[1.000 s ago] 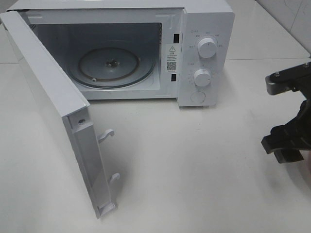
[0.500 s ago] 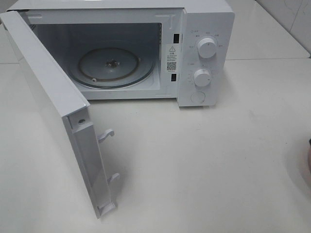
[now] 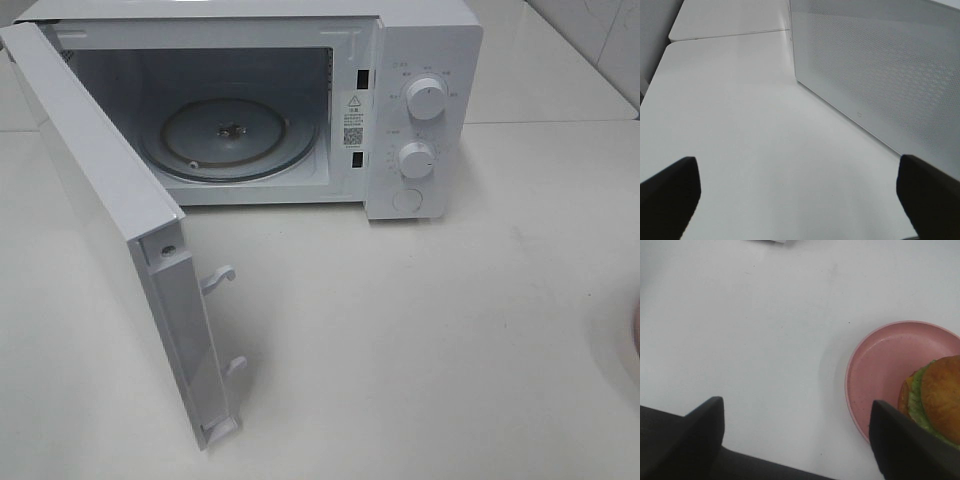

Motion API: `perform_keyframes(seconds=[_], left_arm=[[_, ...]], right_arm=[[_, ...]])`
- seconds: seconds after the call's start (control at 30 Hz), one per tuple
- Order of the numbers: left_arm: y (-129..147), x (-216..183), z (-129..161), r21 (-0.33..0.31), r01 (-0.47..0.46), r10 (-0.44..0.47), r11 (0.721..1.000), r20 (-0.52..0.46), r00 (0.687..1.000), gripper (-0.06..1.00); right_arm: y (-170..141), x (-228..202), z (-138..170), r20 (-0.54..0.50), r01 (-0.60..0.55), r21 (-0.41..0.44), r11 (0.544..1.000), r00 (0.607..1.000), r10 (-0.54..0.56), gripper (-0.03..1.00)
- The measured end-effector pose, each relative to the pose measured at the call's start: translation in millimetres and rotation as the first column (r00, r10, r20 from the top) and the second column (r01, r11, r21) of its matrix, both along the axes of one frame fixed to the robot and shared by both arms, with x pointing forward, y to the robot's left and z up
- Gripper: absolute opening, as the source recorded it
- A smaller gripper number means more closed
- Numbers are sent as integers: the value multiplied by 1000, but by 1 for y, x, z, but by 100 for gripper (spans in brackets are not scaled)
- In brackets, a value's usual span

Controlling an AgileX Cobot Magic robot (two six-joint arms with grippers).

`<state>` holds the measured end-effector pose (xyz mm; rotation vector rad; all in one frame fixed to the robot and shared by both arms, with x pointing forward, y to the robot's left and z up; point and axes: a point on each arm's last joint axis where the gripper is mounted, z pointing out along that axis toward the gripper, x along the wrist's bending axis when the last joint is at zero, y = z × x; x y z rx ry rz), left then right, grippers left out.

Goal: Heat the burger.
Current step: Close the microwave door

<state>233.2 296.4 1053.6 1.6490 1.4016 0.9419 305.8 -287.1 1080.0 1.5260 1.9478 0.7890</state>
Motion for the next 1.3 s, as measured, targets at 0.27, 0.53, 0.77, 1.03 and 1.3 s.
perform_keyframes(seconds=[0.27, 0.53, 0.77, 1.03, 1.3], left_arm=[[0, 0, 0, 0, 0, 0, 1000, 0, 1000, 99], [0, 0, 0, 0, 0, 0, 1000, 0, 1000, 99], [0, 0, 0, 0, 0, 0, 1000, 0, 1000, 99], [0, 0, 0, 0, 0, 0, 1000, 0, 1000, 99], [0, 0, 0, 0, 0, 0, 1000, 0, 1000, 99]], right_arm=[[-16, -24, -19, 82, 107, 17, 994, 991, -108, 77], [-24, -47, -21, 201, 209, 55, 976, 955, -216, 77], [-25, -68, -20, 303, 220, 115, 969, 921, -245, 77], [-25, -71, -21, 322, 215, 118, 969, 915, -243, 77], [-25, -71, -21, 321, 215, 116, 970, 916, -241, 76]])
